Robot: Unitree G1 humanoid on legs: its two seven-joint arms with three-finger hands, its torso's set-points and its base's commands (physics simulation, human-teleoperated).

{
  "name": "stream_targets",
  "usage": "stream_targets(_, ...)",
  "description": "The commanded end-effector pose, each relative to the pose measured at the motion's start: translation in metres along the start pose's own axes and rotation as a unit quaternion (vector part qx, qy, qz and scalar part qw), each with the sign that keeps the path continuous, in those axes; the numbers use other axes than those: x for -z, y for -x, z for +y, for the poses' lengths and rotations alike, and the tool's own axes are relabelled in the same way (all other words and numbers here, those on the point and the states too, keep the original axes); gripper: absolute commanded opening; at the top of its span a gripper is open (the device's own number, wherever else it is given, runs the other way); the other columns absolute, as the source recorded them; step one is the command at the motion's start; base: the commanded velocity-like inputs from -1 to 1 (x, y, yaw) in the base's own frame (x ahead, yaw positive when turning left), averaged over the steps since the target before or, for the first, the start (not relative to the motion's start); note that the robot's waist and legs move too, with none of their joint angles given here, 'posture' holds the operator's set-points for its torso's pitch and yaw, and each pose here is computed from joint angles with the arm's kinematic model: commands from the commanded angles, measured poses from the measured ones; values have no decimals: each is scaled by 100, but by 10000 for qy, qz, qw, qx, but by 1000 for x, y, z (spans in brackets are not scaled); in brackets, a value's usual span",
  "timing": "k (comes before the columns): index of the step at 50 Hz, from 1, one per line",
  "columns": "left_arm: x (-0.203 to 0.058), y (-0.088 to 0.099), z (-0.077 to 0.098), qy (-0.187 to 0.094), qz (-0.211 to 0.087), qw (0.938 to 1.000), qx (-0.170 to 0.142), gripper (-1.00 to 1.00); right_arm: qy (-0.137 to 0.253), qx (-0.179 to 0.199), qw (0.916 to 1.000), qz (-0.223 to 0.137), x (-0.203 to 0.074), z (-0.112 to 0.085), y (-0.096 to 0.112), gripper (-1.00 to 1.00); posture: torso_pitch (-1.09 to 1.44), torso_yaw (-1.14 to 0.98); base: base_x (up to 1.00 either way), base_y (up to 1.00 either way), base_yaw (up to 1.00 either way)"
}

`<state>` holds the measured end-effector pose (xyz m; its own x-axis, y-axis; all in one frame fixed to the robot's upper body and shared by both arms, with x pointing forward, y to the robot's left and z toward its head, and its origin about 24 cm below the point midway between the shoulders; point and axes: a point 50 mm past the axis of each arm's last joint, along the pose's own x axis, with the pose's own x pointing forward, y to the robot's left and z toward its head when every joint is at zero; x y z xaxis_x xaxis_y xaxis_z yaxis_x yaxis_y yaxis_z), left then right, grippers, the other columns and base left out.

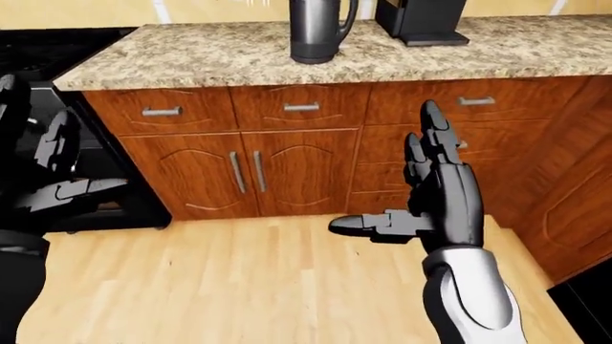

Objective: Close the lid of the electric kettle.

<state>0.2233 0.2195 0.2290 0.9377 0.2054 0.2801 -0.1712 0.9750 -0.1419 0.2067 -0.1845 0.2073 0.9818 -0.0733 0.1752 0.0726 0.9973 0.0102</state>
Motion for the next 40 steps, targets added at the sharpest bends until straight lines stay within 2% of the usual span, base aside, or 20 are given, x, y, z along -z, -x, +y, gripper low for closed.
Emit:
stream_targets(1, -12, 1, -4, 3, -357, 9993, 136, 100, 33, 36, 9992, -396, -11, -1, 2, 100, 0, 0, 0, 0, 0)
stream_targets(9, -11, 1, -4, -4, -348, 9993, 143, 100, 40, -18, 9991, -420, -12, 1, 3, 100, 0, 0, 0, 0, 0)
stream_targets(27, -12, 2, -4, 15, -354, 9993, 134, 100, 117, 50, 9994, -332, -8, 0, 3, 100, 0, 0, 50, 0, 0)
stream_targets(40, -13, 1, -4, 25, -352, 9993, 132, 100, 143, 82, 9993, -326, -7, -1, 3, 100, 0, 0, 25, 0, 0)
